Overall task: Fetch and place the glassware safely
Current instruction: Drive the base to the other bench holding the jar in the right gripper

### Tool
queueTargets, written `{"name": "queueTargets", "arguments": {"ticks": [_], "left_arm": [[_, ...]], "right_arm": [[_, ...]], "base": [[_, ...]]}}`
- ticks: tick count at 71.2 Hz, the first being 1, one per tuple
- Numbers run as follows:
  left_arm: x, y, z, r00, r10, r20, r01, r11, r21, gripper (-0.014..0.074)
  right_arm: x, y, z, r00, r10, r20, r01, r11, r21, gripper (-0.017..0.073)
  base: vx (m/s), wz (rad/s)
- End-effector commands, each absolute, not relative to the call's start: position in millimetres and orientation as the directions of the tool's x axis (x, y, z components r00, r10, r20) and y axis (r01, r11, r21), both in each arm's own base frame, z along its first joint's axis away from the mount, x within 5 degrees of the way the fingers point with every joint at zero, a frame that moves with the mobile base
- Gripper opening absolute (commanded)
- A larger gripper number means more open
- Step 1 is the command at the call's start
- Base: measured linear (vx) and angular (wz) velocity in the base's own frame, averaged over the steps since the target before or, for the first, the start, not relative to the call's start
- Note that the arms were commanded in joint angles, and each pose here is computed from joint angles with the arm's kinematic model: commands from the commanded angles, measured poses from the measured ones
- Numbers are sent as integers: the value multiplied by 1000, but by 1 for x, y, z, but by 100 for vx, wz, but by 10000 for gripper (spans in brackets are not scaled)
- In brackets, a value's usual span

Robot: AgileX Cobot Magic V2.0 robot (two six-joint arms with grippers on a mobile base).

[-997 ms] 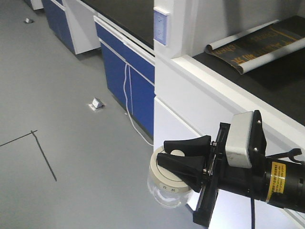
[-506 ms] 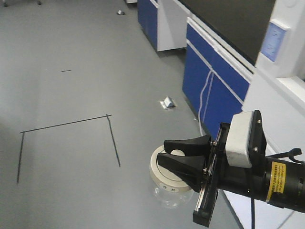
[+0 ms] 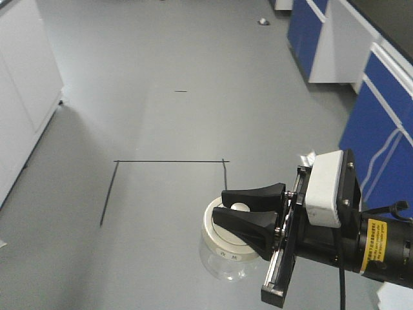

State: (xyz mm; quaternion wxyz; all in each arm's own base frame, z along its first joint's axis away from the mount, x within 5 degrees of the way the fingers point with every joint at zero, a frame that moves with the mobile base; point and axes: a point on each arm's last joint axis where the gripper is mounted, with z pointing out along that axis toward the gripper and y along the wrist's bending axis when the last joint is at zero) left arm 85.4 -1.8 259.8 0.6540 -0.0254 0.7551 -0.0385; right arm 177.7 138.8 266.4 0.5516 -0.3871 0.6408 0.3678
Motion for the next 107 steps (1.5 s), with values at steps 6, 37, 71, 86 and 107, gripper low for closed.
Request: {"name": "queueTargets", "arguments": {"ticks": [6, 37, 71, 86, 107], "left_arm": [[87, -4, 273, -72, -103, -992, 42, 994, -106, -7], [87, -4, 273, -72, -103, -992, 42, 994, -106, -7], [87, -4, 273, -72, -103, -992, 42, 994, -106, -7], [87, -4, 273, -72, -103, -992, 42, 994, -106, -7], [87, -4, 273, -72, -103, -992, 42, 994, -106, -7]], "right_arm": [[178, 140, 286, -45, 8, -999, -909, 414, 44, -1], [178, 140, 285, -46, 6, -999, -908, 416, 45, -1], [178, 140, 285, -46, 6, -999, -908, 416, 45, -1], [178, 140, 285, -46, 6, -999, -908, 416, 45, -1], [178, 140, 286, -45, 8, -999, -909, 414, 44, -1]], "base": [[19, 34], [31, 5], [47, -7], [56, 3], [60, 9]]}}
